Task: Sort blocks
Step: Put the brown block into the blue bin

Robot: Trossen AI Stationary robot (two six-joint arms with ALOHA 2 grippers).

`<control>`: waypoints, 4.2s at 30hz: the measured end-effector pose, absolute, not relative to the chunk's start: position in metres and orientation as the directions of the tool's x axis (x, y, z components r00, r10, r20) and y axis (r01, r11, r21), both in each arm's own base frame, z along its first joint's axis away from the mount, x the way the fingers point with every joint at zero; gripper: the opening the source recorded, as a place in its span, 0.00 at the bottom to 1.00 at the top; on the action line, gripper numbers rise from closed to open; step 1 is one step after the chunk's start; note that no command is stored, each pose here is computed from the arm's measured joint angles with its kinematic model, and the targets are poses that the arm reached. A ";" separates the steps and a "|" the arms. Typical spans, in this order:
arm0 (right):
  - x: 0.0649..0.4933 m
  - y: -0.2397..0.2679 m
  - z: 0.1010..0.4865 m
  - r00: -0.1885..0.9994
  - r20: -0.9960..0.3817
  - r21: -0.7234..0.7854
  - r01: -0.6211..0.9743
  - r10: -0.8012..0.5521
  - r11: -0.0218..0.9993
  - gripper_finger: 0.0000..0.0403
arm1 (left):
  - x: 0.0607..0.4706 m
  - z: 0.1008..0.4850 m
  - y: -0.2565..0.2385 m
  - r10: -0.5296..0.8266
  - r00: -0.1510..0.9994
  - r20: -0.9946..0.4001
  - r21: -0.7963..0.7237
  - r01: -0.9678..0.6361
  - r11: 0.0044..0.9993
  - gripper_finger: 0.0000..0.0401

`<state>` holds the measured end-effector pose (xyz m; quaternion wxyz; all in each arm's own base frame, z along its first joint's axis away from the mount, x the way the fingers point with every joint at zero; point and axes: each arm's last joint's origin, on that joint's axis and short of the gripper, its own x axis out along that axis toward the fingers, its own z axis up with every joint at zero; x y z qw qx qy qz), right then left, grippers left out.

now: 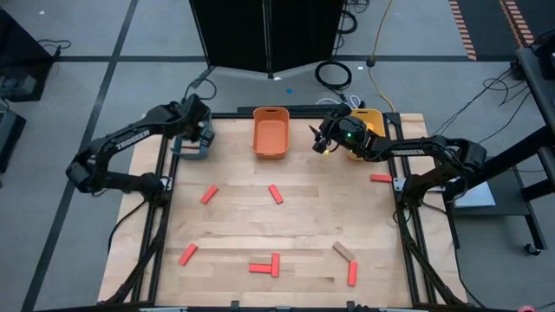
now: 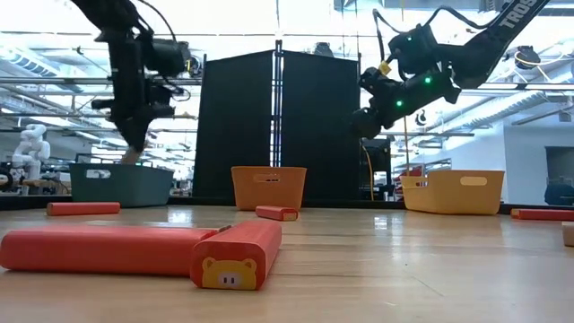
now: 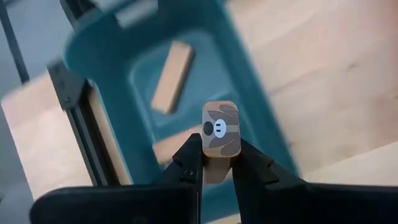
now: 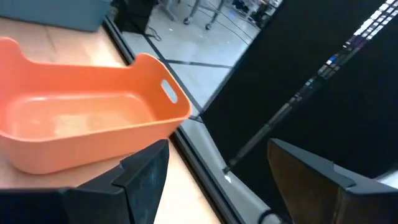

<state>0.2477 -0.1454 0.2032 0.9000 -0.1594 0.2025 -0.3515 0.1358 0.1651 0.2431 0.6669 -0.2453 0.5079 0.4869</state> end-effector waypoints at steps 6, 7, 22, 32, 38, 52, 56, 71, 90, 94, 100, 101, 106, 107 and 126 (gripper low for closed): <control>0.249 -0.145 0.205 0.685 -0.232 -0.410 0.574 -0.690 0.708 0.66 | 0.145 0.229 0.176 0.377 -0.005 -0.926 0.204 -0.847 0.491 0.20; 0.249 -0.144 0.206 0.687 -0.232 -0.401 0.577 -0.688 0.712 0.66 | 0.145 0.229 0.176 0.380 -0.002 -0.925 0.209 -0.838 0.504 0.23; 0.267 -0.099 0.205 0.788 -0.271 -0.290 0.480 -0.552 0.828 0.66 | 0.197 0.262 0.158 0.373 0.710 -0.597 -0.003 -0.468 0.884 0.42; 0.298 -0.038 0.271 0.709 -0.657 -0.046 0.304 -0.258 0.952 0.66 | 0.245 0.244 0.104 -0.266 0.928 -0.261 0.133 0.307 0.942 0.42; 0.287 -0.001 0.303 0.577 -0.800 0.168 0.479 -0.164 0.862 0.66 | 0.260 0.228 0.095 -0.355 0.891 -0.283 0.235 0.423 0.875 0.42; 0.254 0.089 0.259 0.308 -0.947 0.294 0.729 0.087 0.618 0.66 | 0.255 0.241 0.120 -0.310 0.939 -0.150 0.423 0.344 0.838 0.42; 0.257 0.111 0.242 0.285 -0.953 0.272 0.671 0.098 0.690 0.66 | 0.251 0.250 0.124 -0.408 0.910 -0.075 0.441 0.397 0.805 0.42; 0.279 0.144 0.187 0.063 -0.943 0.274 0.708 0.328 0.651 0.66 | 0.248 0.253 0.128 -0.536 0.844 -0.031 0.499 0.478 0.723 0.42; 0.282 0.141 0.146 -0.160 -0.930 0.132 0.695 0.331 0.707 0.66 | 0.244 0.253 0.133 -0.533 0.845 -0.030 0.498 0.475 0.725 0.42; 0.283 0.141 0.141 -0.173 -0.932 0.124 0.672 0.318 0.730 0.63 | 0.244 0.252 0.133 -0.534 0.845 -0.030 0.493 0.477 0.728 0.42; 0.283 0.140 0.135 -0.194 -0.932 0.122 0.630 0.307 0.767 0.44 | 0.244 0.252 0.133 -0.538 0.842 -0.031 0.490 0.482 0.726 0.42; 0.284 0.140 0.135 -0.194 -0.932 0.122 0.630 0.307 0.767 0.39 | 0.244 0.252 0.134 -0.545 0.838 -0.030 0.490 0.488 0.723 0.42; 0.285 0.135 0.147 -0.127 -0.959 0.132 0.586 0.252 0.800 0.16 | 0.240 0.253 0.138 -0.551 0.834 -0.025 0.466 0.498 0.732 0.42; 0.286 0.134 0.153 -0.091 -0.970 0.134 0.570 0.224 0.810 0.16 | 0.239 0.253 0.140 -0.547 0.837 -0.025 0.444 0.499 0.744 0.42; 0.309 0.076 0.312 0.868 -0.466 -0.200 0.083 -0.170 0.976 0.24 | 0.286 0.236 0.078 -0.650 0.760 -0.015 0.193 0.640 0.744 0.42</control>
